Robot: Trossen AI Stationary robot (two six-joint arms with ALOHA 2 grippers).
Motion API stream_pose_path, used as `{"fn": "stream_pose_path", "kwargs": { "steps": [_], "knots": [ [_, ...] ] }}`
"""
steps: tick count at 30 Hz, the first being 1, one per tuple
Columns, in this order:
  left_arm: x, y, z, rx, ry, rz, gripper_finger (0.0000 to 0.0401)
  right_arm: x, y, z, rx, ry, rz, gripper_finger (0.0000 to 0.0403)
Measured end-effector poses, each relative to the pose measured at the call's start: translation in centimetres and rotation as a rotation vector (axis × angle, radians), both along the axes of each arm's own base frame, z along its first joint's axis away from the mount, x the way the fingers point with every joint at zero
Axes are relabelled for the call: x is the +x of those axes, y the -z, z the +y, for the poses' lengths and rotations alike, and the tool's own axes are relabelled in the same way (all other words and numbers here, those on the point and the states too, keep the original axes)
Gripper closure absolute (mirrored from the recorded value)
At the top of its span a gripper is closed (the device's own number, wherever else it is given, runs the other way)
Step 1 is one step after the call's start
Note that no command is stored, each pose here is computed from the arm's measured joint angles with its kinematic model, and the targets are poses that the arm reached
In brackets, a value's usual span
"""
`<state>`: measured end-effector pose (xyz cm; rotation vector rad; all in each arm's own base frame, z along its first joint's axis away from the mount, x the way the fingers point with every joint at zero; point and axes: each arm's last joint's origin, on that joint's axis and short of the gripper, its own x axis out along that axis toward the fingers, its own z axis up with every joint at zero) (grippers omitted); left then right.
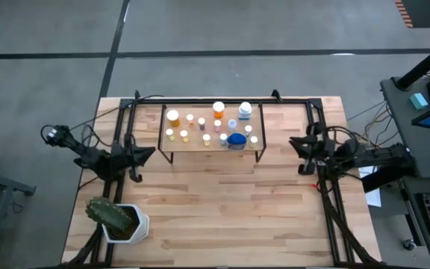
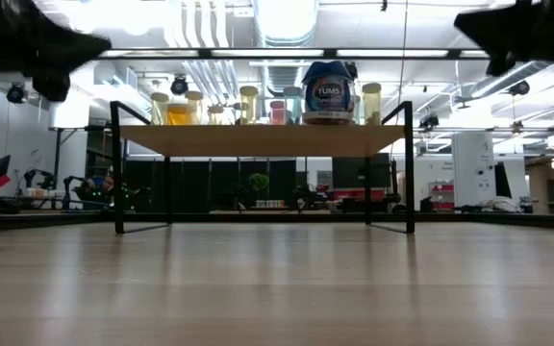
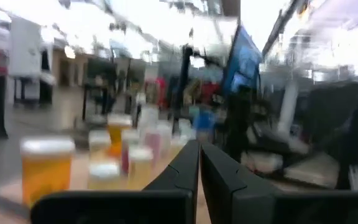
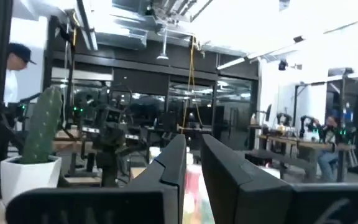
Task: Pick and place medicine bottles onto shelf by color
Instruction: Return to Home Position
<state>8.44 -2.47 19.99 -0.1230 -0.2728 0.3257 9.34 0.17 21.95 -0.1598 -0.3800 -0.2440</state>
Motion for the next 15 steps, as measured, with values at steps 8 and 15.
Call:
{"fn": "stream_pose_path", "kwargs": {
  "steps": [8, 15],
  "knots": [
    [0.6, 1.6, -0.1, -0.098, -0.054, 0.101, 0.0401, -0.4, 1.7, -0.2, 0.08, -0.008, 0.012, 0.037],
    [0.9, 2.1, -0.3, -0.069, -0.058, 0.15, 0.0401, -0.1, 2.3, -0.5, 0.461, 0.008, -0.029, 0.0369]
  ]
}}
